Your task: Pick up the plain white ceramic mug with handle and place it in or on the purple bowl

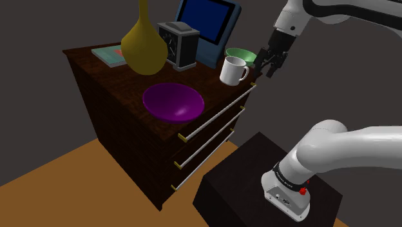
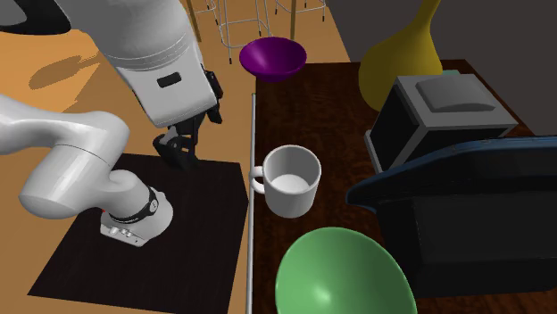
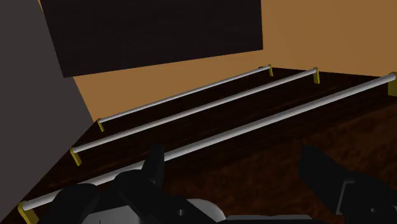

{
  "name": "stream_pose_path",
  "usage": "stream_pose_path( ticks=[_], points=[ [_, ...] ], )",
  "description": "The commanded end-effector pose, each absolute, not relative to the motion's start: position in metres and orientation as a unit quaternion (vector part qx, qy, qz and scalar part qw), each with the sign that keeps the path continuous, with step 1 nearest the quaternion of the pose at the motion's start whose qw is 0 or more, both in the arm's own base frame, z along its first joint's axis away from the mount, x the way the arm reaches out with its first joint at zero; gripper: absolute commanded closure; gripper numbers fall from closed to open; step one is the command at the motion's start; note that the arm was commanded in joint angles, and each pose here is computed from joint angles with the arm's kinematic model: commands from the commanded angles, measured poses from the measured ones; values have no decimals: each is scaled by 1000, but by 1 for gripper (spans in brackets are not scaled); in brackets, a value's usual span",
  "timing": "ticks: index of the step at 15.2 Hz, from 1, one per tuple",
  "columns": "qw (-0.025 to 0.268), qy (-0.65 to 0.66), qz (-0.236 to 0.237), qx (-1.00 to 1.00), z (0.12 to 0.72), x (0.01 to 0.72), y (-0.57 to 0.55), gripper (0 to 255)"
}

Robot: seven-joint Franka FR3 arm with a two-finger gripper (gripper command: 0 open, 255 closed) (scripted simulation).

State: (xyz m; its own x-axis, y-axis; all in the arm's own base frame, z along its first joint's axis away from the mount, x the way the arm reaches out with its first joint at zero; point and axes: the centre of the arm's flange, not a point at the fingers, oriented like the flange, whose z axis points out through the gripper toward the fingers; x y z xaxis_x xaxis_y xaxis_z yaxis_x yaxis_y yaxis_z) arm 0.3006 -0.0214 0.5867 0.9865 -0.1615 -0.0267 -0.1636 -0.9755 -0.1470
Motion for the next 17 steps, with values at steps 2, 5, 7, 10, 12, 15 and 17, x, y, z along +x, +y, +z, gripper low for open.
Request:
stream_pose_path(
  ticks=[2,5,7,10,12,15,17],
  points=[
    [69,86,6,-994,587,313,-18,0],
    [50,100,4,-994,588,352,-8,0],
    [38,109,2,-993,588,378,-2,0],
    [20,123,-1,-992,588,417,7,0],
    [8,132,-3,-991,588,444,12,0],
    [-1,138,-4,-990,582,462,15,0],
    [-1,138,-4,-990,572,462,15,0]
  ],
)
